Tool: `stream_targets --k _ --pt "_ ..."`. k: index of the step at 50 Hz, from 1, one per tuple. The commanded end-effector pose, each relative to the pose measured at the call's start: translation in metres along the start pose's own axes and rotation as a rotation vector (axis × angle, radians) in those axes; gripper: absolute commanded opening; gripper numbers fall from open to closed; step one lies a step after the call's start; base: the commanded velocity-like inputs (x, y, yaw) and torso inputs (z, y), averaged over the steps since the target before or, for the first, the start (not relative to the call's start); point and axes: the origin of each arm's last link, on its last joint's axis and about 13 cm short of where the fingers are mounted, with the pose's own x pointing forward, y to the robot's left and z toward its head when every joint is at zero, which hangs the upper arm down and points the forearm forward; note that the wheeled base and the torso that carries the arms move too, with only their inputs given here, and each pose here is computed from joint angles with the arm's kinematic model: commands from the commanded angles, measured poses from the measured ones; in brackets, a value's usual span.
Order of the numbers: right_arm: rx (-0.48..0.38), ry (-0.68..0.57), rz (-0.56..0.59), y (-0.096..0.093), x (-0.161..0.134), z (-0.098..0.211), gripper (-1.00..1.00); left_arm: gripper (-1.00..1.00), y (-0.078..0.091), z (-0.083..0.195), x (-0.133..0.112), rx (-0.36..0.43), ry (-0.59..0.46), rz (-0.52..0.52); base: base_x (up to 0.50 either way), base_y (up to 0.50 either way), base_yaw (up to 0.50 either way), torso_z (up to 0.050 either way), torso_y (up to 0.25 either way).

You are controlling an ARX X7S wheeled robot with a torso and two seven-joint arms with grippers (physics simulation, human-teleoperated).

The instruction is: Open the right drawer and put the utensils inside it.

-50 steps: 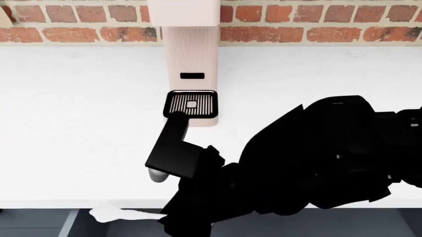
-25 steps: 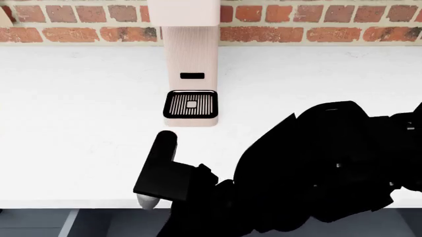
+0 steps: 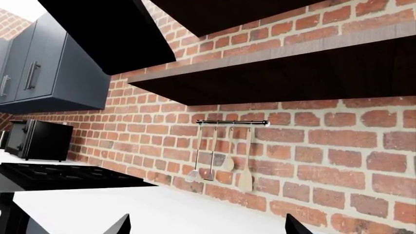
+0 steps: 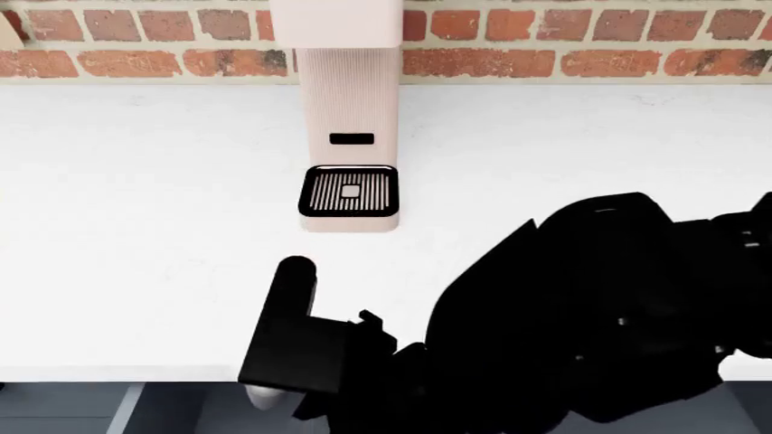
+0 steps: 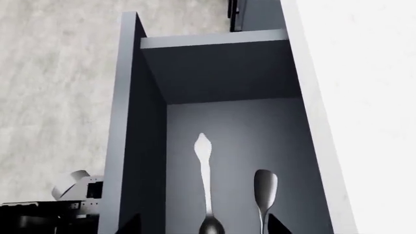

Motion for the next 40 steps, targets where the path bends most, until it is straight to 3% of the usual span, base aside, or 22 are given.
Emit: stream_targets --k 1,11,19,27,40 --pt "-0.017 -0.004 -0.006 0.004 -0.003 0.001 1.0 1.0 0.0 0.0 0.0 0.0 0.0 -0.002 0.0 0.0 0.0 0.0 0.0" --pt "-0.103 -0.099 -0.059 0.019 -0.028 0.019 1.0 1.0 0.0 0.0 0.0 0.001 -0.001 -0.003 0.0 0.0 0.0 0.0 0.0" --pt "-0.176 -0.252 -0.225 0.029 -0.053 0.036 1.0 1.0 0.0 0.0 0.0 -0.002 -0.003 -0.002 0.0 0.0 0.0 0.0 0.0" --pt "-0.23 -0.385 -0.452 0.028 -0.058 0.046 1.0 1.0 -0.001 0.0 0.0 -0.005 -0.003 -0.003 0.0 0.0 0.0 0.0 0.0" --pt "-0.177 -0.596 -0.717 0.016 -0.07 0.059 1.0 1.0 -0.002 -0.001 0.0 -0.001 -0.001 -0.009 0.0 0.0 0.0 0.0 0.0"
